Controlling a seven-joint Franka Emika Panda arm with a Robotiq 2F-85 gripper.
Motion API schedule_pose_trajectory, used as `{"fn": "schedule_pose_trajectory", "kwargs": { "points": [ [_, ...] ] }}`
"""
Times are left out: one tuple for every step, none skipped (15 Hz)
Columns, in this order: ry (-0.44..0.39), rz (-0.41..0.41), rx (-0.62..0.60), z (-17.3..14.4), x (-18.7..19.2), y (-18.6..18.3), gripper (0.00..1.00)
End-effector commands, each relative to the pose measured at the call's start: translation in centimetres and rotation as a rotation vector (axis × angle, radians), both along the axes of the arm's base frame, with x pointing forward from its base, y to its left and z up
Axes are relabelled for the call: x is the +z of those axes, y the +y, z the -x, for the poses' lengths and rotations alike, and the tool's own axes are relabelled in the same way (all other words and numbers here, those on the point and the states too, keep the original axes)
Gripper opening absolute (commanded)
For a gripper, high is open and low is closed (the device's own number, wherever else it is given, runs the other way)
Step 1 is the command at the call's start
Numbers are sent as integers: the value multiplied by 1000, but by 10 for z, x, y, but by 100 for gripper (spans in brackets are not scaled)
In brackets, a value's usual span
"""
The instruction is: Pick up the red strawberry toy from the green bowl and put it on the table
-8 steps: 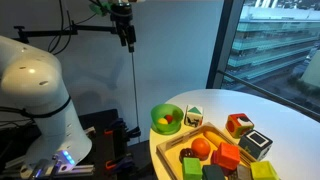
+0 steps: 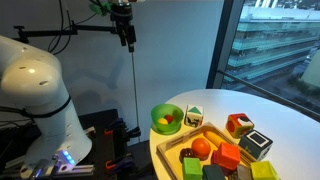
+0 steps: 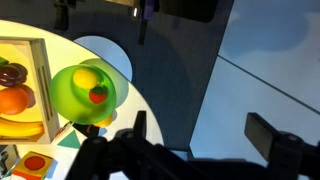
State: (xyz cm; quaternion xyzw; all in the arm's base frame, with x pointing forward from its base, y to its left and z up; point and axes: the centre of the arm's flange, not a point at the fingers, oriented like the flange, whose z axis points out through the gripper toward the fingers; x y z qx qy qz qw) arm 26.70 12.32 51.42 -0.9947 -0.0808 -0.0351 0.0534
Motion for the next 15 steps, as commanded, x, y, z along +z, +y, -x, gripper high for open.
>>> {"fn": "schedule_pose_trajectory", "kwargs": {
  "points": [
    [0,0,0,0,0,0,100],
    [-4,7,-14,-5,2,0,100],
    [-12,19,-32,-9,3,-1,100],
    [-18,28,-45,-14,7,-3,100],
    [-26,34,-58,-17,8,-6,100],
    [-33,38,-78,-23,8,-8,100],
    [-39,43,-94,-28,7,-10,100],
    [-47,48,-110,-35,8,-13,100],
    [-51,56,-125,-41,7,-15,100],
    [-48,64,-136,-49,6,-18,100],
    [-46,74,-147,-57,3,-20,100],
    [-38,87,-153,-64,1,-22,100],
    [-28,98,-161,-71,-2,-24,100],
    [-16,111,-168,-79,-5,-26,100],
    [-1,121,-173,-86,-9,-29,100]
  ]
}}
